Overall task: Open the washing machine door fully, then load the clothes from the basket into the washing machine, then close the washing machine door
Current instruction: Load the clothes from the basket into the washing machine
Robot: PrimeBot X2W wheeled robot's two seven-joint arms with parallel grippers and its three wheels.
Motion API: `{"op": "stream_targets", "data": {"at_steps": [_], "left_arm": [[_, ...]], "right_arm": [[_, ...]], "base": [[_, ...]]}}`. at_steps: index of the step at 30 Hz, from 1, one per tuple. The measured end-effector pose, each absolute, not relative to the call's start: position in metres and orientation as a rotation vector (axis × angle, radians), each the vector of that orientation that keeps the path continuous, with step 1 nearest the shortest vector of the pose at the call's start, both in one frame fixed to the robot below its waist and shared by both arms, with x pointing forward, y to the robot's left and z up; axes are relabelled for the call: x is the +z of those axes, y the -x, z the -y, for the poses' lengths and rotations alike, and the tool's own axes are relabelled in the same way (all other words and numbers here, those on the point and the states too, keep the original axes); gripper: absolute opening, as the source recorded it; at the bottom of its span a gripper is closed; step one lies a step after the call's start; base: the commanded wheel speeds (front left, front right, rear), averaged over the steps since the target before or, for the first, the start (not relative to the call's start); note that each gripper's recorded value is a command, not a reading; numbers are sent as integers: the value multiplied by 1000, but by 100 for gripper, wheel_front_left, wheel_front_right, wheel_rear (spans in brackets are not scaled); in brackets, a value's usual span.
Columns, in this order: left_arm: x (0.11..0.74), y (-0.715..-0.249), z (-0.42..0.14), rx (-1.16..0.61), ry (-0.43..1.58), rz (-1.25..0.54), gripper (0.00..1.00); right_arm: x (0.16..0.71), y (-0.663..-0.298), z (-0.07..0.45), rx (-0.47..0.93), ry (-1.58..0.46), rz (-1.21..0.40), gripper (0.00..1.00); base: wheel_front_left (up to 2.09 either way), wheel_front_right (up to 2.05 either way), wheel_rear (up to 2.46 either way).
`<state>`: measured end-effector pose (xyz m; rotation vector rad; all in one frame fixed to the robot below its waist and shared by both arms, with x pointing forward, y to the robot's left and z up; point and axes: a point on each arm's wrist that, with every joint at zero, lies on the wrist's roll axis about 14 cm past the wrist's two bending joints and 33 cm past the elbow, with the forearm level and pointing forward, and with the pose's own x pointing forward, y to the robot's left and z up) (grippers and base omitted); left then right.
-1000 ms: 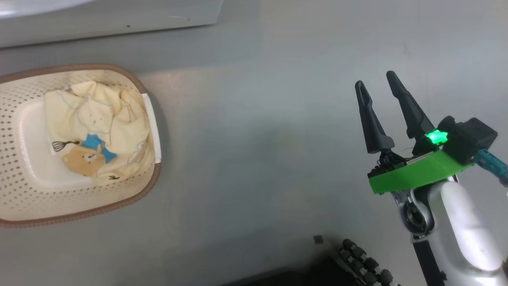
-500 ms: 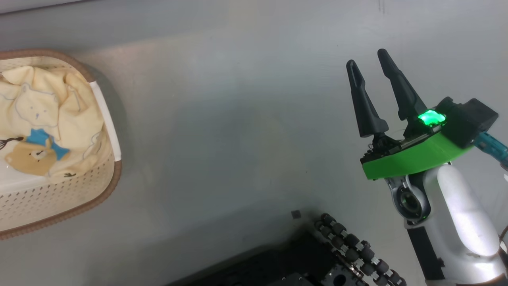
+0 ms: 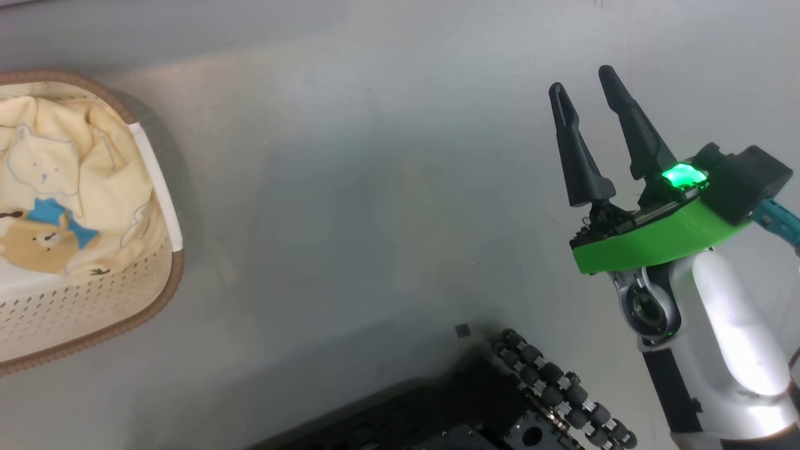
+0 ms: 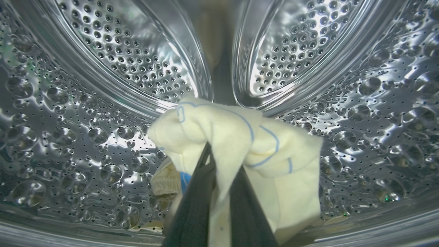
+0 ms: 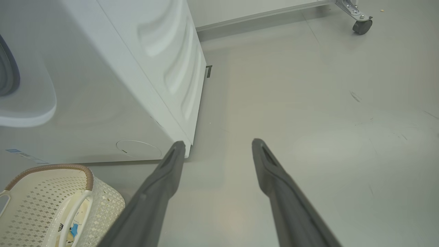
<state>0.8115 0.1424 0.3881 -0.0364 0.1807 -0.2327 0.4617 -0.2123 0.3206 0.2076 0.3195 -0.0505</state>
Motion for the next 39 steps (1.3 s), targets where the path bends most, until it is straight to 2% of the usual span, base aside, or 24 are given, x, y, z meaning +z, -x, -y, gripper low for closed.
{"op": "stream_targets", "data": {"at_steps": [1, 2, 3, 15, 20, 25, 39], "left_arm": [[387, -811, -142, -234, 31, -180, 15], [386, -810, -141, -238, 25, -179, 95], [386, -810, -141, -240, 24, -176, 100], [401, -789, -127, -291, 46, -171, 100], [390, -752, -116, -344, 52, -230, 100], [409, -723, -114, -385, 47, -220, 100], [440, -608, -141, -392, 47, -222, 100]], "right_arm": [[321, -463, 212, -49, -208, -316, 100], [321, -465, 212, -47, -208, -313, 100], [321, -465, 211, -45, -209, -313, 100], [342, -472, 212, -36, -183, -258, 100], [361, -477, 211, -23, -149, -212, 100], [382, -480, 206, -5, -132, -162, 100], [433, -459, 177, 63, -144, -72, 100]], "base": [[0, 0, 0], [0, 0, 0], [0, 0, 0], [0, 0, 0], [0, 0, 0], [0, 0, 0], [0, 0, 0]]}}
